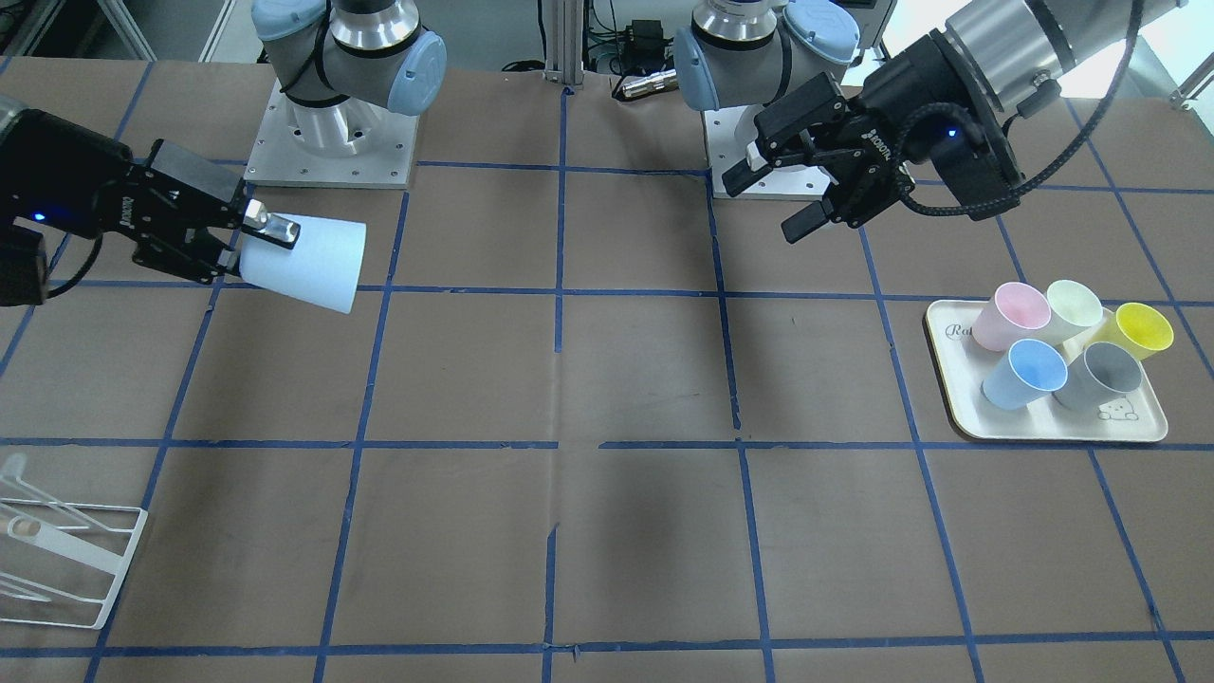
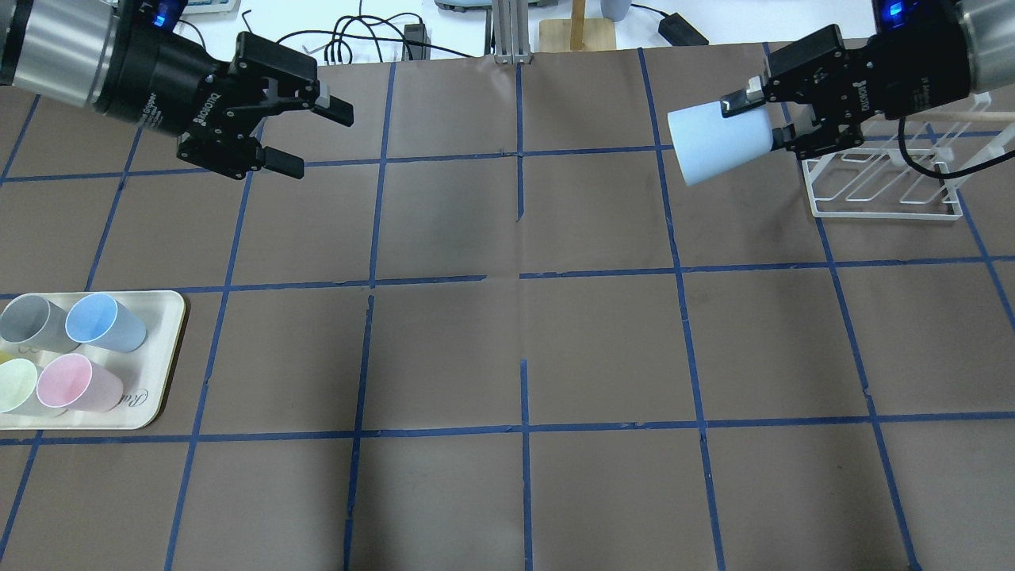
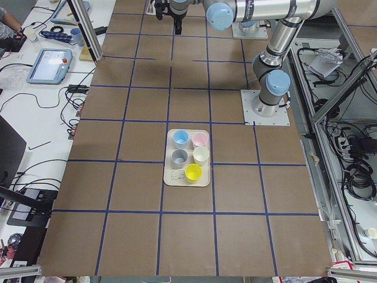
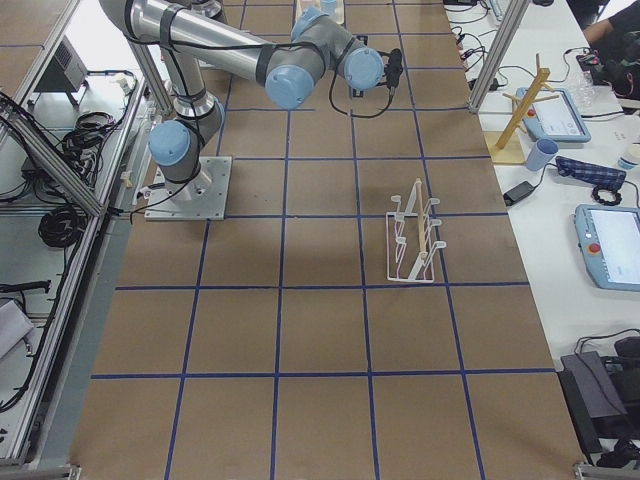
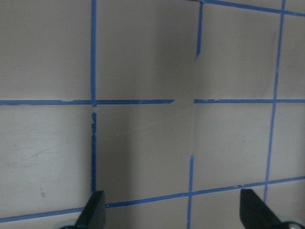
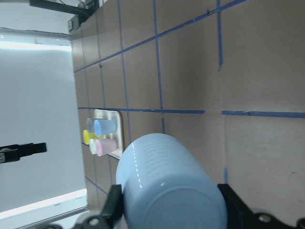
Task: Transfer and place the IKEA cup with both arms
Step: 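Carry the cup toward the left gripper while the left arm reaches toward it, then close the left gripper on the cup's rim beside the right gripper, then open the right gripper and pull it back while the left arm withdraws the cup, then lower the cup into the white tray with the left gripper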
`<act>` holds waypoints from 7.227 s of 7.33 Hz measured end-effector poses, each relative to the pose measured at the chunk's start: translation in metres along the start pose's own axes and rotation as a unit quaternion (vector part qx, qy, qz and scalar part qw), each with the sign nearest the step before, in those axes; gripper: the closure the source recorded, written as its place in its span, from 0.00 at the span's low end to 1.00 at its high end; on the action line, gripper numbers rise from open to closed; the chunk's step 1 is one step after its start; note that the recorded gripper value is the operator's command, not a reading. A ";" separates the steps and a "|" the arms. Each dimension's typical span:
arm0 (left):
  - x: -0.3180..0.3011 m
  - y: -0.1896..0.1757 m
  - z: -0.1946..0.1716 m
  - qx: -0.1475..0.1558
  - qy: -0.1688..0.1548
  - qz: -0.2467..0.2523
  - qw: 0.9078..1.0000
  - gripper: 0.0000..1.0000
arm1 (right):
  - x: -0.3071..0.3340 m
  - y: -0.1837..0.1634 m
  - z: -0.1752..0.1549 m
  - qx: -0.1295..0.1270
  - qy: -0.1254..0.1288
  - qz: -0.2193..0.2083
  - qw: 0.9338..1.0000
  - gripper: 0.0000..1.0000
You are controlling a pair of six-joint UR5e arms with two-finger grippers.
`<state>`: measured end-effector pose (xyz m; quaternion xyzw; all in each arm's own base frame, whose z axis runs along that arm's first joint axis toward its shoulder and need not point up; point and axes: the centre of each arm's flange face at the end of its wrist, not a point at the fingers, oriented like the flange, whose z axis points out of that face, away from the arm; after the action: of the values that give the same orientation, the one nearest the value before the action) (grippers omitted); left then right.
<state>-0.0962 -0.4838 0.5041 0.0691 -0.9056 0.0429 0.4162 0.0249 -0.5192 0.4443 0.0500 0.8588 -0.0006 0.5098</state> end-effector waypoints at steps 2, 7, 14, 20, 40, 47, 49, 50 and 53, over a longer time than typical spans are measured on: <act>-0.006 0.018 0.019 0.010 0.143 -0.024 0.989 0.00 | -0.019 0.014 0.043 -0.019 -0.096 0.060 0.993 0.74; 0.058 0.062 0.060 0.004 0.239 0.102 0.966 0.00 | -0.057 0.029 0.103 -0.030 -0.188 0.098 0.977 0.74; 0.075 0.055 0.059 0.040 0.246 0.194 0.949 0.00 | -0.075 0.046 0.111 -0.047 -0.191 0.114 0.974 0.73; 0.091 0.056 0.067 0.031 0.246 0.216 0.944 0.30 | -0.087 0.048 0.114 -0.040 -0.210 0.125 0.969 0.72; 0.110 0.053 0.049 0.038 0.221 0.162 0.961 1.00 | -0.116 0.045 0.068 -0.038 -0.182 0.201 0.962 0.00; 0.012 0.003 0.020 0.116 -0.047 0.050 0.991 1.00 | -0.059 0.055 -0.010 -0.023 0.180 0.111 0.977 0.00; -0.032 0.002 0.014 0.097 -0.237 0.045 0.966 1.00 | -0.056 0.055 -0.018 -0.003 0.297 0.090 0.951 0.00; -0.056 0.001 0.004 0.071 -0.324 0.061 0.941 1.00 | -0.057 0.055 -0.017 0.001 0.351 0.069 0.934 0.00; -0.148 -0.011 -0.068 -0.002 -0.435 0.105 0.894 1.00 | -0.053 0.052 0.008 0.010 0.484 0.000 0.875 0.00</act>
<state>0.0522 -0.4724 0.4361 -0.0149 -0.9983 0.0501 -0.0266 0.0618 -0.4727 0.4895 0.0492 0.9982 0.0147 0.0301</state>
